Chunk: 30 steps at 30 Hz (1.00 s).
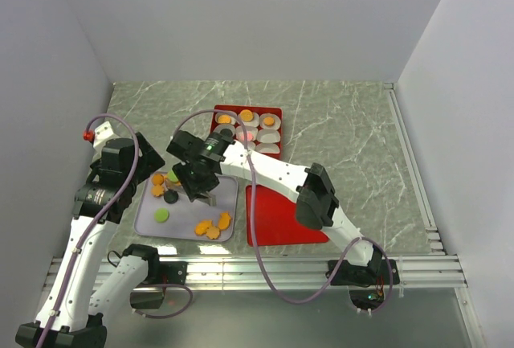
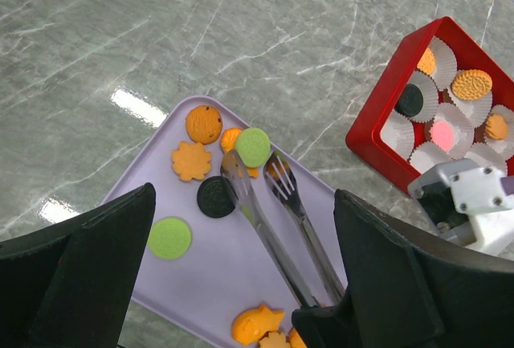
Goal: Pack the cookies
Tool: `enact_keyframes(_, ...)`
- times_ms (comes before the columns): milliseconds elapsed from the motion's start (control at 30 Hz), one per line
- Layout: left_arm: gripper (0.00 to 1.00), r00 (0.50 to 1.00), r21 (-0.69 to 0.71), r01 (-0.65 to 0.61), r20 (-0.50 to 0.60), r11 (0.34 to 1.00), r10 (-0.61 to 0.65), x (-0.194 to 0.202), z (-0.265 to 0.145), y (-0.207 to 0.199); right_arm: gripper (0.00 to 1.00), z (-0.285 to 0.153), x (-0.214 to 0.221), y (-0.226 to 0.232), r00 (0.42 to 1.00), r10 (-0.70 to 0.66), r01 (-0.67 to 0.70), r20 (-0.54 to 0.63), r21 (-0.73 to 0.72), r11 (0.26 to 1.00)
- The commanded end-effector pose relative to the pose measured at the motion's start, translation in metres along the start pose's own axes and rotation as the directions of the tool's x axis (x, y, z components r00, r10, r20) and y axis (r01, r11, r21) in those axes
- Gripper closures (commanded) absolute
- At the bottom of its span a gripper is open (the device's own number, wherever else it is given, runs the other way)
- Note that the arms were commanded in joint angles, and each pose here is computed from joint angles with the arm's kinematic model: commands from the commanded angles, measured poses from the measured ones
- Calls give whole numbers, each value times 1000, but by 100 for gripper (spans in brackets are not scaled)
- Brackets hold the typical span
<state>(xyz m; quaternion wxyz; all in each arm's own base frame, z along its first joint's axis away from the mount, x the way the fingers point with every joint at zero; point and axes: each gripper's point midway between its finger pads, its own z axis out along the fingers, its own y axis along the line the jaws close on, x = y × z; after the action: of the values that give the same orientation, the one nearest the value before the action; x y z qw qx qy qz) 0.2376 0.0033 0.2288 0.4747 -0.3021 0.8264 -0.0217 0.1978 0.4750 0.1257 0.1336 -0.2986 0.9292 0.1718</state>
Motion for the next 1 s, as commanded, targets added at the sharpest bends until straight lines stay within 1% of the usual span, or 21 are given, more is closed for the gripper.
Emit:
enact_keyframes(0,1,1000,17,10,27,1000,-10,-9,-3,-4,45,-10,-24,-2,997,14,-13,70,-14,1000)
enact_keyframes(533,2,1000,11,5,18,1000,-5,-8,0,-4,45,5,-30,3,997,44,-41,56,-65,997)
enact_keyframes(633,2,1000,11,5,18,1000,-5,-8,0,-4,48,6,-30,1,997,47,-44,55,-61,997)
enact_keyframes(867,2,1000,11,5,20,1000,-6,-8,0,-4,61,-3,-32,-8,996,57,-54,69,-40,998)
enact_keyframes(967,2,1000,12,6,21,1000,-6,-8,-1,-4,63,-13,-36,-12,994,62,-60,88,-32,998)
